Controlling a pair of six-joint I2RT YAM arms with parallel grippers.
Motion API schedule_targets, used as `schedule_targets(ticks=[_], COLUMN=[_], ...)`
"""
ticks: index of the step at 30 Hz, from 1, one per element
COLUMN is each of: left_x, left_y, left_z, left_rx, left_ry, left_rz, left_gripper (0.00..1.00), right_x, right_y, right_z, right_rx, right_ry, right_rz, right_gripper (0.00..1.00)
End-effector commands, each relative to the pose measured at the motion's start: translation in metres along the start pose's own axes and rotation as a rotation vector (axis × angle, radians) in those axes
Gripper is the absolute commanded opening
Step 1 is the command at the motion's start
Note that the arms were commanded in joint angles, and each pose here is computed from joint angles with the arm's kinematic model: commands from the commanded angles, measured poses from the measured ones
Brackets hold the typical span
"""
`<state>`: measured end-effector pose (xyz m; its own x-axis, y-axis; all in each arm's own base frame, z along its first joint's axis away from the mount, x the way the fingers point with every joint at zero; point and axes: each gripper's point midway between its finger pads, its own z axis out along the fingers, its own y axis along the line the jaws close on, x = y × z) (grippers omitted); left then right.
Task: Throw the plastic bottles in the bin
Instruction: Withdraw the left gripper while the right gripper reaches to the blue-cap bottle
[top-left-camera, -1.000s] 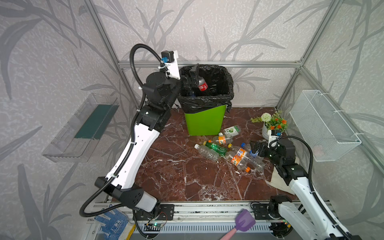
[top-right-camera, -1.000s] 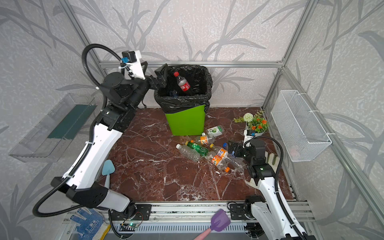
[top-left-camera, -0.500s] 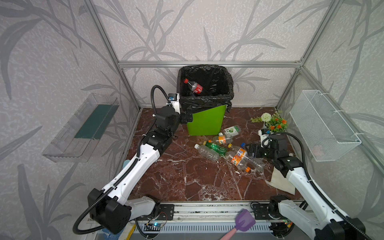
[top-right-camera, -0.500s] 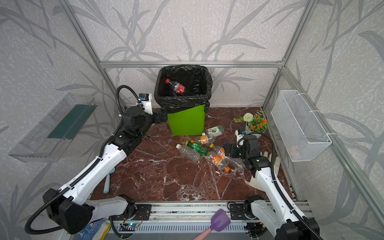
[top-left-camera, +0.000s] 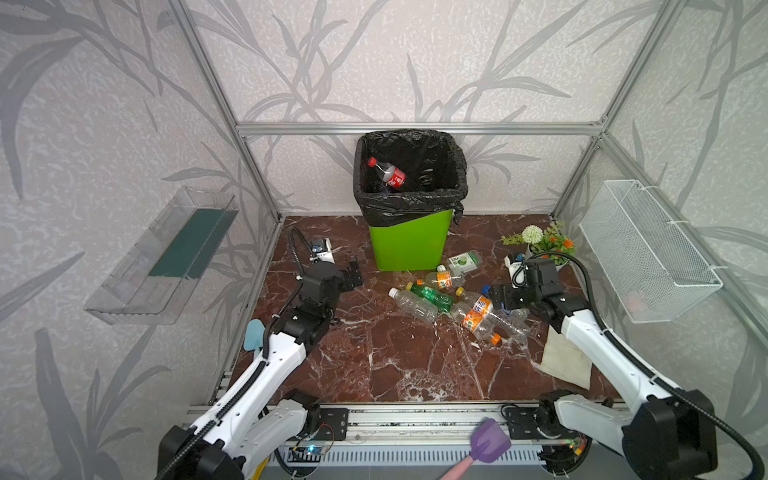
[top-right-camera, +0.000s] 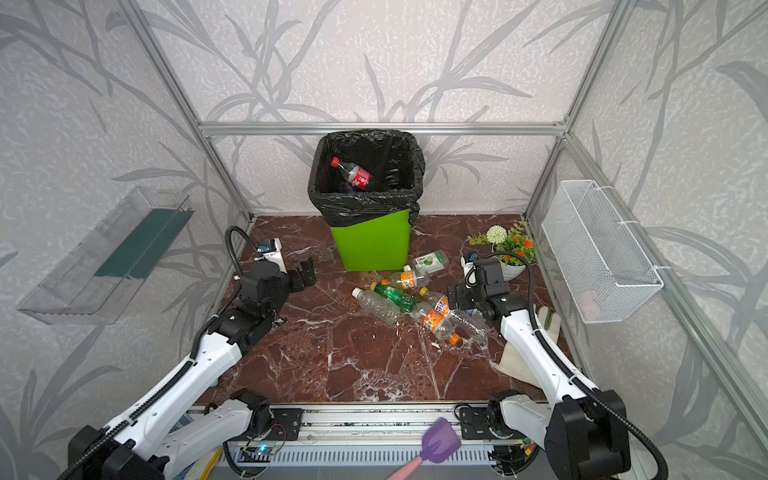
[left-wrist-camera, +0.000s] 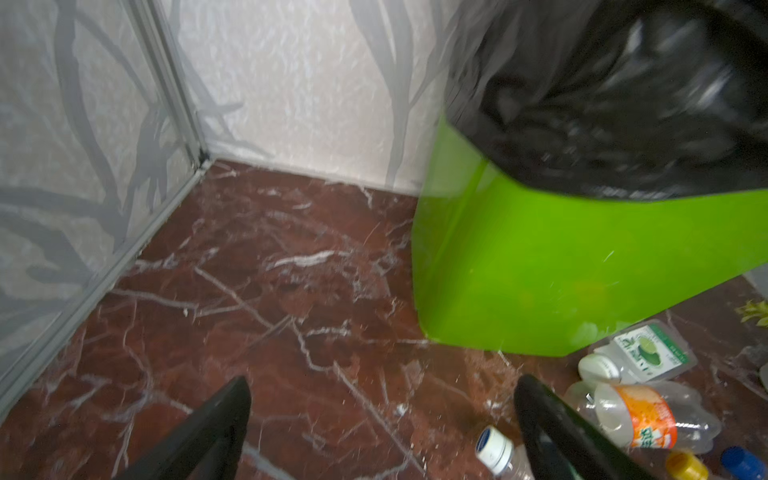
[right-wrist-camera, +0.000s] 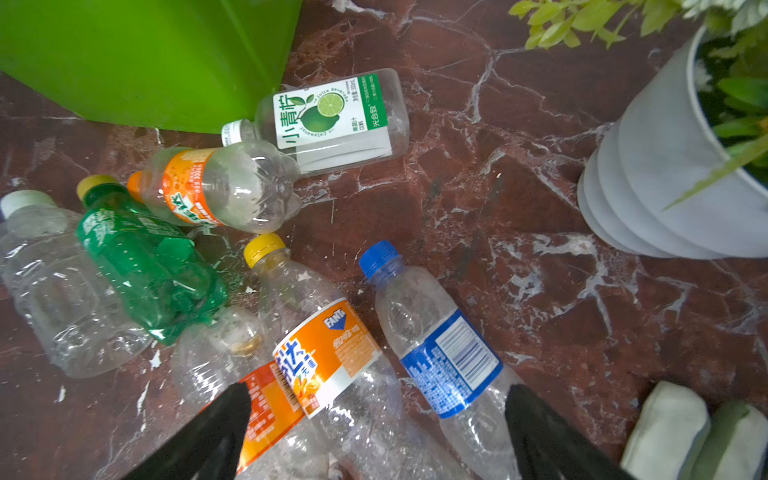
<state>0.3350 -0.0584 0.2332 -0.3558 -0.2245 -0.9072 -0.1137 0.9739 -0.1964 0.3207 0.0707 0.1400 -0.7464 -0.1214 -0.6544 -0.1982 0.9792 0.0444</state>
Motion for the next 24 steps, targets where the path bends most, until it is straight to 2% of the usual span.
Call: schedule_targets(ticks=[1,9,14,24], left_x=[0.006,0.02,0.027,0.037], left_y=[0.012,0.017,0.017,0.02], left_z=[-0.004,0.001,0.005,0.012], left_rx=[-0.032,-0.036,-0.027,-0.037], left_ry=[-0.001,0.042,0.071,0.099], left_rz=[-0.079,-0.069,-0.068,-0.08], left_gripper=[0.99,0.99,0.99,0.99], right_x=[0.002,0.019,0.029,0.051], right_y=[-0.013,-0.035,-0.037,-0.046], right_z=[0.005,0.025,0.033,0.052], right_rx=[0.078,0.168,0.141,0.159], right_ry=[0.055,0.235,0.316,0.517], right_rz=[-0.081,-0.213,-0.231,-0.213], right_gripper=[0.95,0.87,0.79,0.75])
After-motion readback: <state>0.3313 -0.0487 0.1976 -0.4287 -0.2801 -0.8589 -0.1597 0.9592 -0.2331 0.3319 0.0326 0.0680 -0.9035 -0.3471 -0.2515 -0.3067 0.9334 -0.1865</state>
